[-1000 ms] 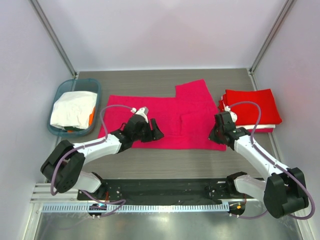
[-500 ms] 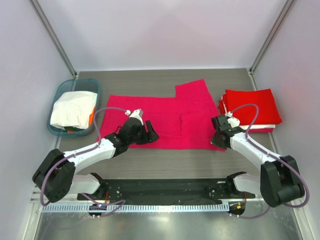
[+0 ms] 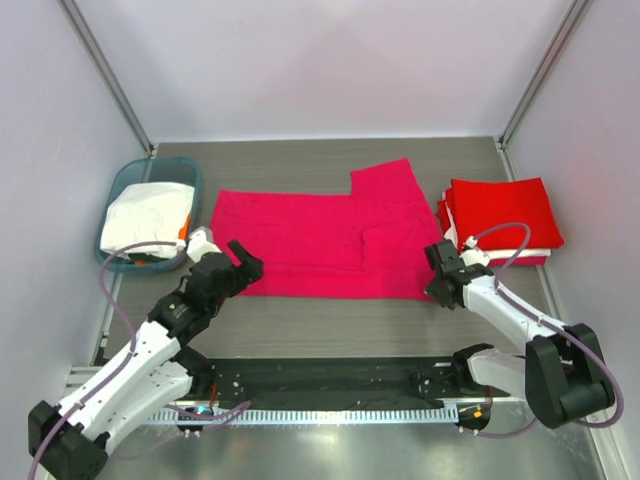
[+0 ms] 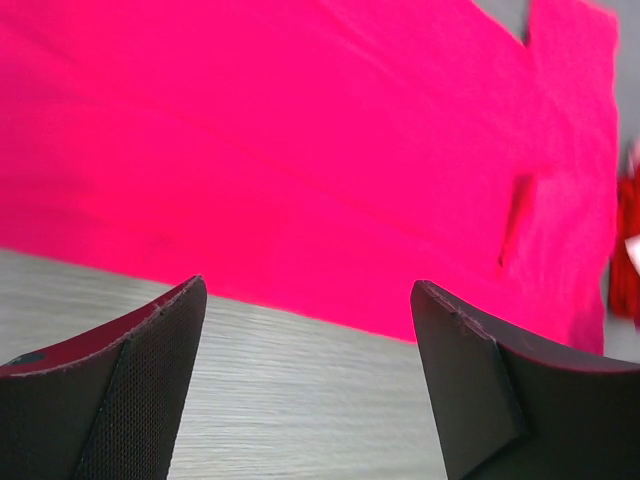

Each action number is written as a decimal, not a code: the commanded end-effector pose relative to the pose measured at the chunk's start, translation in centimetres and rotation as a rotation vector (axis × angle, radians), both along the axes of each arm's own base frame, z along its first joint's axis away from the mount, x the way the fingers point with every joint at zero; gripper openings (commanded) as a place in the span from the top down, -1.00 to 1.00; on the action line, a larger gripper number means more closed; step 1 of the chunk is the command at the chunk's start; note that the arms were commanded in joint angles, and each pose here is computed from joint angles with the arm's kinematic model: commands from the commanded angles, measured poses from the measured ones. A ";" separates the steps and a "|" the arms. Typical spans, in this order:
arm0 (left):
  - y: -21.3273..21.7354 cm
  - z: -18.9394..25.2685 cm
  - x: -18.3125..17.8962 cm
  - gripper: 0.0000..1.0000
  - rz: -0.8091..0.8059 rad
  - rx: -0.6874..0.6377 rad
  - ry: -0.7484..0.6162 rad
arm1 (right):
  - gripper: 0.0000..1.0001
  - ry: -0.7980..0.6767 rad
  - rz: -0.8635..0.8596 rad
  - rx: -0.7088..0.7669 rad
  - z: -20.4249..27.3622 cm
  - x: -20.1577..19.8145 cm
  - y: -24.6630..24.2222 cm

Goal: Fold and stack the t-shirts
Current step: Fold the tshirt

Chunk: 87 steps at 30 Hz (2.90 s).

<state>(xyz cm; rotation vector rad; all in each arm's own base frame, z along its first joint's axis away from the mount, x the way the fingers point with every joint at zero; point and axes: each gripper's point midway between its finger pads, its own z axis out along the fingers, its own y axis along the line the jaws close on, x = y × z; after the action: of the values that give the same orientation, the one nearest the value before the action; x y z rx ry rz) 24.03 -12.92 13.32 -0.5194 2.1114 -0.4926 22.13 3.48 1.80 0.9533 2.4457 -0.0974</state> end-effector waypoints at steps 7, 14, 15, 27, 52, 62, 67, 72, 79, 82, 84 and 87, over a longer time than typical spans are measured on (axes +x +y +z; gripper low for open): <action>7.3 -4.0 -1.0 -0.50 0.223 0.102 0.194 | 0.98 -0.008 -0.077 -0.091 1.8 -1.2 -2.3; 8.3 -5.5 0.8 0.17 0.241 0.037 0.265 | 0.98 -0.031 -0.053 -0.136 3.6 0.0 -2.7; 8.4 -5.8 1.0 0.32 0.244 0.038 0.277 | 0.98 -0.036 -0.053 -0.138 3.8 0.0 -2.7; 10.6 -7.4 1.5 0.99 0.361 0.029 0.387 | 0.98 -0.034 -0.030 -0.121 4.8 2.1 -1.6; 12.1 -14.7 -4.6 0.99 0.548 -0.092 0.759 | 0.98 0.067 -0.227 -0.060 -0.4 -2.4 -1.9; 11.0 -11.5 -6.9 0.99 0.568 -0.186 0.681 | 0.98 0.026 -0.248 -0.087 2.5 -2.9 -2.9; 10.5 -7.0 -4.6 0.85 0.506 -0.226 0.506 | 0.98 -0.118 -0.055 -0.066 6.7 1.5 -1.4; 10.4 -0.4 -0.4 0.21 0.396 -0.224 0.253 | 0.95 -0.155 0.155 -0.142 10.8 6.2 -0.2; 10.3 2.9 7.3 -0.27 0.271 -0.182 0.110 | 0.88 -0.290 0.270 -0.181 16.5 16.4 2.2; 10.0 2.5 11.1 -0.62 0.249 -0.197 0.091 | 0.87 -0.302 0.273 -0.168 17.2 21.0 2.6; 10.4 2.6 13.2 -0.98 0.259 -0.193 0.066 | 0.80 -0.314 0.271 -0.149 17.4 23.4 2.6; 11.0 2.2 16.4 -0.99 0.288 -0.212 0.091 | 0.69 -0.365 0.266 -0.067 17.4 28.0 2.6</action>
<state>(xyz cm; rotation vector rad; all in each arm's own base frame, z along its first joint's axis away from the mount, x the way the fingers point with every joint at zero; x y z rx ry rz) 35.30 -2.36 11.46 -1.0465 2.1834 -0.4683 46.49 6.00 17.29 0.5814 2.2466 -0.0341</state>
